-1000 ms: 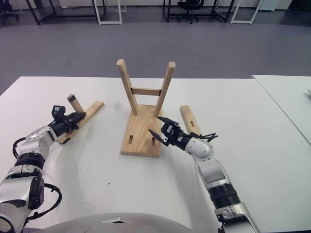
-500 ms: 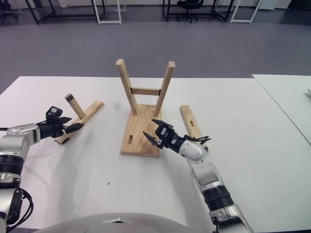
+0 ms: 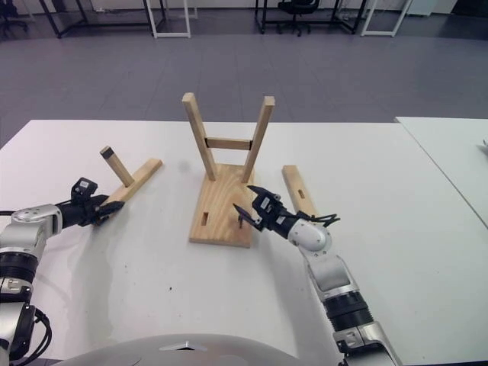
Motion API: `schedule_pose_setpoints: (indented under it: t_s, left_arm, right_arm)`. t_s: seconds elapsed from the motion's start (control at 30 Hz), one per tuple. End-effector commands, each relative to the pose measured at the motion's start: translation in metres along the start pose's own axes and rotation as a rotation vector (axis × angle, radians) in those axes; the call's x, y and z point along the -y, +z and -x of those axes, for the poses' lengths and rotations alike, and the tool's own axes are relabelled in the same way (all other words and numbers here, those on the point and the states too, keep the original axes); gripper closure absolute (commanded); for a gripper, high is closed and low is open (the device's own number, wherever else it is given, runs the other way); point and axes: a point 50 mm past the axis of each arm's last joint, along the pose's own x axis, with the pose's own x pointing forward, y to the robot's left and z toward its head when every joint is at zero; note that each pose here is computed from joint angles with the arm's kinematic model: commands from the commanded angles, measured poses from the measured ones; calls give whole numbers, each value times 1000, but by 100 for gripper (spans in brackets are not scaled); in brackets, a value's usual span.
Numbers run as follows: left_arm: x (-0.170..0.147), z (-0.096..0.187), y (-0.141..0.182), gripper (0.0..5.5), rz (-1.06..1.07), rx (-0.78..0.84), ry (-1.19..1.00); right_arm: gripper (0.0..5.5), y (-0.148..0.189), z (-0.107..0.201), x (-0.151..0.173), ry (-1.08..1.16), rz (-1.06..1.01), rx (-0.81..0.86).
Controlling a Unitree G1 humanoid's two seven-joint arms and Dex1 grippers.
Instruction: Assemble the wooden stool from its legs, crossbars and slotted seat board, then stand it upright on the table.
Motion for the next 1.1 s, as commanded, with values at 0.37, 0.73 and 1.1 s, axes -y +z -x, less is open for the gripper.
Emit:
schedule_pose_setpoints:
  t_s: [0.37,0.73,1.1]
  left_arm:
    - [27,118,82,347,-105,741,11]
    - [131,85,164,347,-448,884,-287]
    - [142,79,154,347,-495,833,-331]
  right_arm:
    - [182,129,8,33,319,-972,559]
    - [179,214,-7,19,384,-1165,649]
    - [342,219,-4,24,329,-1275,703]
